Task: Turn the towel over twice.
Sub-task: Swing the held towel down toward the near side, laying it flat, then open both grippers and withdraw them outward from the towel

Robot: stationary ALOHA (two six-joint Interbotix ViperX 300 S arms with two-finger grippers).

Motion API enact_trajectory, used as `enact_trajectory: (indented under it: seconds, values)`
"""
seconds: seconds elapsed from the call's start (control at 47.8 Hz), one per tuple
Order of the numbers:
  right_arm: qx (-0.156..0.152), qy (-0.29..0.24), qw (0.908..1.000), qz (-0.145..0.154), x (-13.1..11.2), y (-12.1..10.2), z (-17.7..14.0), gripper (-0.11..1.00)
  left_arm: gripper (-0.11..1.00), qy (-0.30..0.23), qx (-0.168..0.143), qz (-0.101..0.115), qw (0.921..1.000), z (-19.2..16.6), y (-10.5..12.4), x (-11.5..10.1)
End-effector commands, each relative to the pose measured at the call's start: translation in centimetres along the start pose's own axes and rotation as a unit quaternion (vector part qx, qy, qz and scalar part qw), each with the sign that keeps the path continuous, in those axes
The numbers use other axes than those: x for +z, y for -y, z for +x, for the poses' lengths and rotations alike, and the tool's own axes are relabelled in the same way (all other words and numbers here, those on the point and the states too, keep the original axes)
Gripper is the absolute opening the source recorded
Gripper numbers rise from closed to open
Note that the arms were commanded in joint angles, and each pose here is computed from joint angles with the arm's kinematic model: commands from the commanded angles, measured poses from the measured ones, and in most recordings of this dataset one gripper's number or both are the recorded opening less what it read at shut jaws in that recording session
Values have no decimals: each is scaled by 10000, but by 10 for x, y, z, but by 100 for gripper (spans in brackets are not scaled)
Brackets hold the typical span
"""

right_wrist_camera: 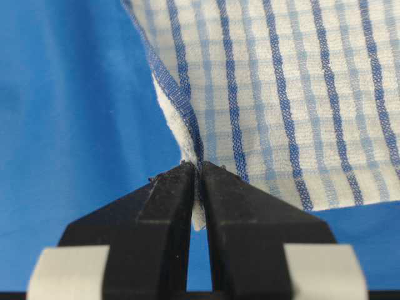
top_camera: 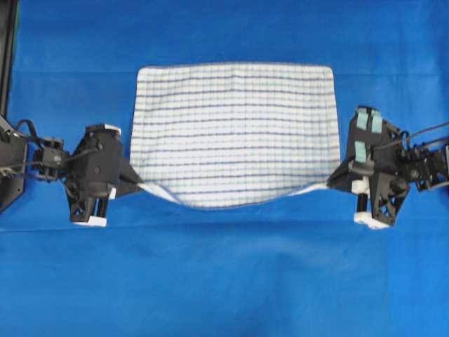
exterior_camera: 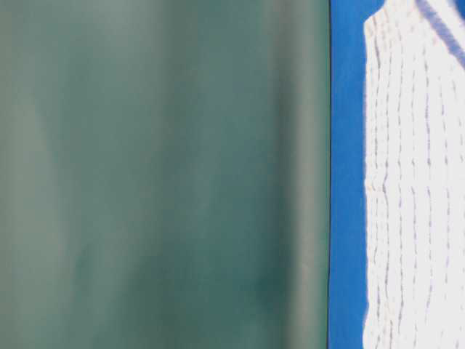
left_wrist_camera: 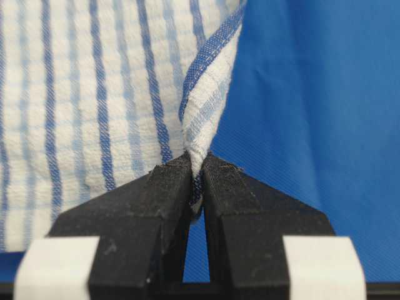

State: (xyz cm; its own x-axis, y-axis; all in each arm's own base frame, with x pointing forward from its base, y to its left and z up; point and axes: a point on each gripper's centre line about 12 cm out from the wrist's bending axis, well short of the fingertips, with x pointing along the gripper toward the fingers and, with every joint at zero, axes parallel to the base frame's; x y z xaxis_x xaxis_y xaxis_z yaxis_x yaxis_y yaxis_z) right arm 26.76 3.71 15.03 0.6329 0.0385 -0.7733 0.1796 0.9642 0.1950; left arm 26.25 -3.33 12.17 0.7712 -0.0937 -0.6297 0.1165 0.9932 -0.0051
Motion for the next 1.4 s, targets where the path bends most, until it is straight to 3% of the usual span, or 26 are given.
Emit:
enact_trajectory:
  seconds: [0.0,0.209,0.712,0.816,0.921,1.047,1.214,1.382]
  values:
    - [159,28,9999,-15,1,-11,1,7,2,128,-126,7,9998,0,9,7]
    - [324,-113,9994,67,-9,-25,7,7,2,96,-373,65,9992,-1,25,4]
    - [290,-334,9990,18,-10,-35,22,9,4,-187,-375,85,9991,1,26,1]
    - [330,-362,9988,-60,-10,-41,22,38,23,-205,-399,75,9990,2,28,4]
    - [374,-375,9985,-130,-11,-47,21,63,56,-208,-478,123,9986,2,35,10]
    - [357,-348,9986,-160,-7,-48,18,63,86,-285,-485,131,9983,1,36,16]
    - [230,-234,9991,-281,3,-45,5,62,81,-254,-497,160,9983,-5,36,30]
    - [179,303,9984,-432,27,-37,-24,61,80,61,-486,133,9987,-21,34,52]
